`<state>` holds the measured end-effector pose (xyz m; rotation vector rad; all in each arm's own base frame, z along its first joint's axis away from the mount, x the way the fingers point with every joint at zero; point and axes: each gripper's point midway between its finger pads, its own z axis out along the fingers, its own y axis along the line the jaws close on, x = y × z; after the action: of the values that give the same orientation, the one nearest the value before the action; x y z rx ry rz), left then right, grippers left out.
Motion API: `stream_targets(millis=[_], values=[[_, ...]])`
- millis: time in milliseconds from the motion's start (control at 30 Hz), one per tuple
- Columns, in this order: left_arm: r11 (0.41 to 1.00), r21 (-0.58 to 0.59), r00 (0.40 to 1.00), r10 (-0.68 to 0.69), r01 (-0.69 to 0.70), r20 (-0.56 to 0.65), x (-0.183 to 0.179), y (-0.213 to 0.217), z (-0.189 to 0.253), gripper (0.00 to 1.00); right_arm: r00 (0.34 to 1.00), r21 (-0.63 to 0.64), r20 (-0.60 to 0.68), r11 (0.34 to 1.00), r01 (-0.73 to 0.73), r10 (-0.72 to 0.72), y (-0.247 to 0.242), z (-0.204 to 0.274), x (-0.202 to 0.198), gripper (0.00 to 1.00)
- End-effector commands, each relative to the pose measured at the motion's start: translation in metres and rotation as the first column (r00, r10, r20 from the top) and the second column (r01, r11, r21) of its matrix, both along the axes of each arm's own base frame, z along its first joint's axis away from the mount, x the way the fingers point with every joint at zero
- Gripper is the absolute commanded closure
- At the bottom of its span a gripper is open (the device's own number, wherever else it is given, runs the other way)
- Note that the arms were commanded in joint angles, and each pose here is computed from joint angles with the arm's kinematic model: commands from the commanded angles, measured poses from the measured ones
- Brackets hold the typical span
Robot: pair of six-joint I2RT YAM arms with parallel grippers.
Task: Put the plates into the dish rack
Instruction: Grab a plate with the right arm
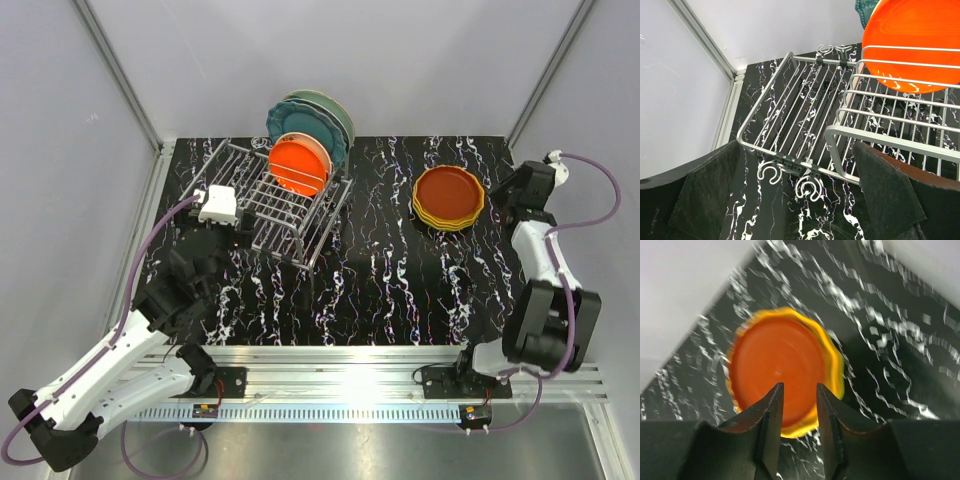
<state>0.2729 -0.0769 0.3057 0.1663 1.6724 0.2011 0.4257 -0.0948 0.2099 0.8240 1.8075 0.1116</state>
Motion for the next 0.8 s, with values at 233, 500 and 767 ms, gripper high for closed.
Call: stream_targets(millis=[233, 500, 767], values=[[0.999, -0.026, 0.999, 0.020, -0.019, 0.036, 0.002, 0.003, 0.009, 0.01, 0.984, 0.246, -0.153, 0.968, -0.048, 0.088, 0.009, -0.078, 0.021, 0.64], [0.999, -0.027, 0.999, 0.019, -0.018, 0.035, 0.001, 0.003, 0.009, 0.01, 0.981, 0.241, -0.179, 0.970, -0.032, 0.076, 0.001, -0.097, 0.039, 0.67], [1.000, -0.025, 0.999, 0.017, -0.016, 0.036, 0.002, 0.002, 0.009, 0.01, 0.977, 0.255, -0.190, 0.966, -0.049, 0.099, 0.001, -0.113, 0.053, 0.67]])
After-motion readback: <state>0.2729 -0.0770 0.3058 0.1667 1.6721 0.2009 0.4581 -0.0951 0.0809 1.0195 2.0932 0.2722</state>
